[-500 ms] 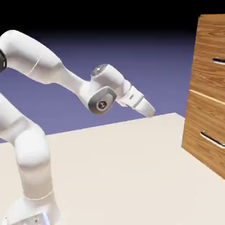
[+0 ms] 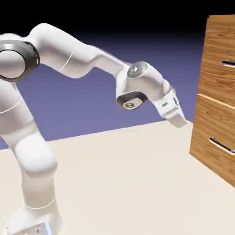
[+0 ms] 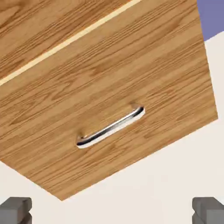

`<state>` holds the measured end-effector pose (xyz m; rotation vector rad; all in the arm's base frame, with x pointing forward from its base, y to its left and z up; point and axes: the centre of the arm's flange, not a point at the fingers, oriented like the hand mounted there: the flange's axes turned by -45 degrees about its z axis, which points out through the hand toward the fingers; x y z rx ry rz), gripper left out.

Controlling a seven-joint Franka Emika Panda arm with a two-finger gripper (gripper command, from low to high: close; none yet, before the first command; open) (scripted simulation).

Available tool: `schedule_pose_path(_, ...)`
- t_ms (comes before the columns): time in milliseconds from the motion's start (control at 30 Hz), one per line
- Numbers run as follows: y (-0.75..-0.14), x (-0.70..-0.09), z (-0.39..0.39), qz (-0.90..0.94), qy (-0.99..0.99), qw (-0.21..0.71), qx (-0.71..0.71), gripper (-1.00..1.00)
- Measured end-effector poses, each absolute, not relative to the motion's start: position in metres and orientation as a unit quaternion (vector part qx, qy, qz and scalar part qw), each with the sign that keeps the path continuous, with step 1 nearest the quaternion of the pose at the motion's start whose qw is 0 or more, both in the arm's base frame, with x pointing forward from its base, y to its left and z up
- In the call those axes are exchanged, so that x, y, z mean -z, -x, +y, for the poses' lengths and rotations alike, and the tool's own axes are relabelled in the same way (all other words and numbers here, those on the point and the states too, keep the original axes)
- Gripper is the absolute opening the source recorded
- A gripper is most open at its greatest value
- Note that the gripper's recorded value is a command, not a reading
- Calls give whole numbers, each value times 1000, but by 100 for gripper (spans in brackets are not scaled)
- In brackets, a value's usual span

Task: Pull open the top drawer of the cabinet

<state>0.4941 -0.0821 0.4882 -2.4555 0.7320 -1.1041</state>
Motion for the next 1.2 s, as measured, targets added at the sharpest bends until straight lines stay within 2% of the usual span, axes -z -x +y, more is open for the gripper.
schedule_pose_path(667,-595,-498,-135,492,691,320,422,0)
schedule_pose_path(1200,-667,-552,-74,521,539,449,486,0)
